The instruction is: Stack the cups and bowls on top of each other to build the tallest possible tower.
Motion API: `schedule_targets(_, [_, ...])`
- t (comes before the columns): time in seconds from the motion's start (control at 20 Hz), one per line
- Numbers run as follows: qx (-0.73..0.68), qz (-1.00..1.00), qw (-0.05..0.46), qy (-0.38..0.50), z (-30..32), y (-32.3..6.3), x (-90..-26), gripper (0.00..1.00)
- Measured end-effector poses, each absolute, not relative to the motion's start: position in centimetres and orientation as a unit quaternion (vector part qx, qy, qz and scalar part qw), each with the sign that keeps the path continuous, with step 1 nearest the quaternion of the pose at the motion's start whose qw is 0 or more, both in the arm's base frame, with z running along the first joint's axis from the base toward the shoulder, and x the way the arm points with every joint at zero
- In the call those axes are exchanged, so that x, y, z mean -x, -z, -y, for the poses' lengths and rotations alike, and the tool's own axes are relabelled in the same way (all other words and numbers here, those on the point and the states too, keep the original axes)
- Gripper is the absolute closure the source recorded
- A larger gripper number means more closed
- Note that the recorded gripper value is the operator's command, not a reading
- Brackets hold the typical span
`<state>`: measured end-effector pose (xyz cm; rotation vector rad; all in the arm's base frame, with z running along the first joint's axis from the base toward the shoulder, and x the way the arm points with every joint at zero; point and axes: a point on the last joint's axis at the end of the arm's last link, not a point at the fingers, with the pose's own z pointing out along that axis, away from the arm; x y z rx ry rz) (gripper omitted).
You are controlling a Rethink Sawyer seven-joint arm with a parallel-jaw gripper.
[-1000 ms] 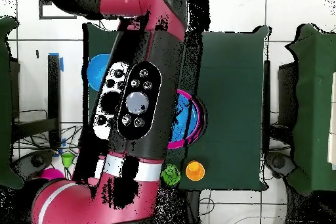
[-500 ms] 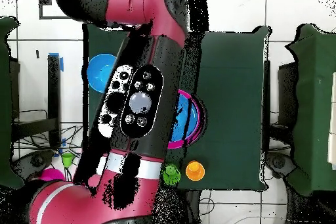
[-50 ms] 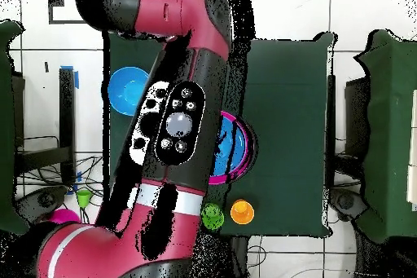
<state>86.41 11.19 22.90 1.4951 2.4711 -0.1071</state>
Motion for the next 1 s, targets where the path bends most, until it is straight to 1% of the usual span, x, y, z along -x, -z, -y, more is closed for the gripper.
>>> schedule_targets(1.0, [-0.511, -0.851, 0.113, 0.039, -11.3, -20.9, -86.2, 0.00])
